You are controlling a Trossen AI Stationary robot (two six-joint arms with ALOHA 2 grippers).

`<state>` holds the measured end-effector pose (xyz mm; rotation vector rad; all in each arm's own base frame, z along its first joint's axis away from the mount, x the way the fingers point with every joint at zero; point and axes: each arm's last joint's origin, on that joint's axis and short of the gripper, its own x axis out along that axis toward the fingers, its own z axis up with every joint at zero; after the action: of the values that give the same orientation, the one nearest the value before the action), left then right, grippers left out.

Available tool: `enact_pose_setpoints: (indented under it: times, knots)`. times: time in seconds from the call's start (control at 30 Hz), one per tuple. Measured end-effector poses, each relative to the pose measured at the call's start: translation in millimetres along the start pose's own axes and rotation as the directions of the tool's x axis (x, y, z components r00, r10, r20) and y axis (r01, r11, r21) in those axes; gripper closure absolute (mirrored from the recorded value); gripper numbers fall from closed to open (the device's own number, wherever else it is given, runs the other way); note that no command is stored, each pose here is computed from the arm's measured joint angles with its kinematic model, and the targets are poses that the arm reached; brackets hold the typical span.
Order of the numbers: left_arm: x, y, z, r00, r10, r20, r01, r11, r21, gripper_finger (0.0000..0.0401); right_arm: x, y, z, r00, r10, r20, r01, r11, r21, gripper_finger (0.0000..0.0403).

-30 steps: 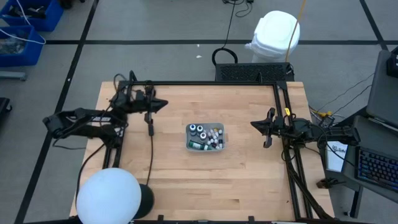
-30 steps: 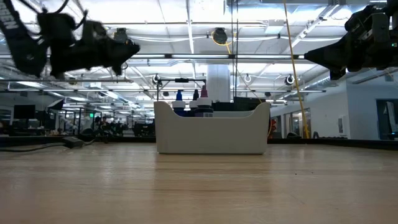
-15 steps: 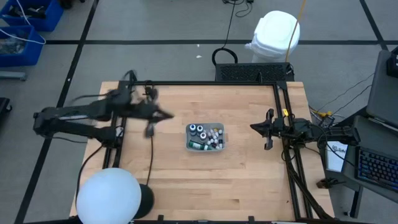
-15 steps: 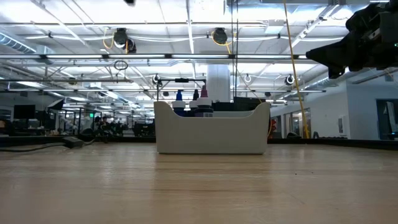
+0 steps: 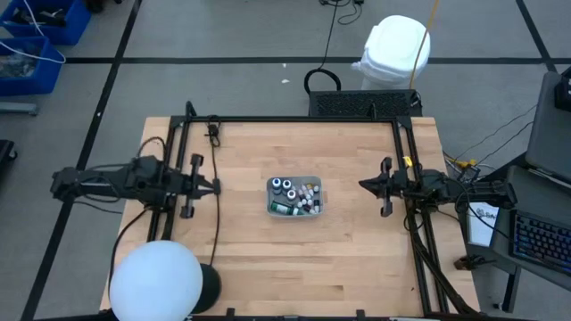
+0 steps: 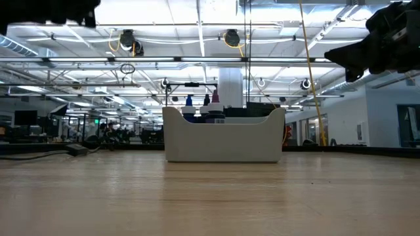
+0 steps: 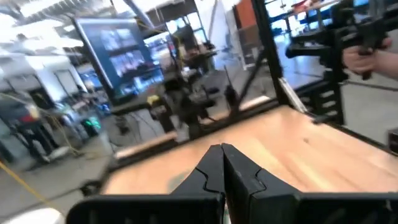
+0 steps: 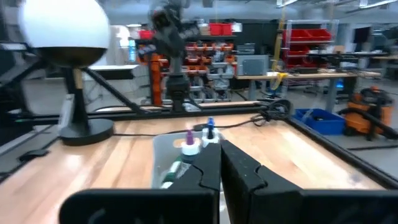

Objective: Pick & Place food coloring
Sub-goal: Return to Home Position

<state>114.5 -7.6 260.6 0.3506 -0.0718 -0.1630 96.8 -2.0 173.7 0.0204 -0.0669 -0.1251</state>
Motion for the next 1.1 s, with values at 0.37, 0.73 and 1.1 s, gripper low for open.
enact_pose_setpoints:
  times: [0.37,0.73,1.1]
  knots:
    - [-17.8,-20.2,-46.4,0.999,-0.022,0.041,0.027,0.993,-0.118,0.0401,-0.1,1.0,1.5,1.000,0.026,0.015,-0.026,0.999,0.020,0.0403]
    - [-25.1,-31.7,-72.5,0.998,-0.015,-0.056,0.010,0.996,-0.086,0.0401,-0.1,1.0,1.4,1.000,0.024,0.014,-0.024,1.000,0.003,0.0403]
    - [-23.1,-27.9,-83.7,0.995,-0.014,-0.097,0.005,0.996,-0.087,0.0401,0.1,-1.2,-1.7,1.000,0.000,-0.017,0.000,1.000,-0.028,0.0403]
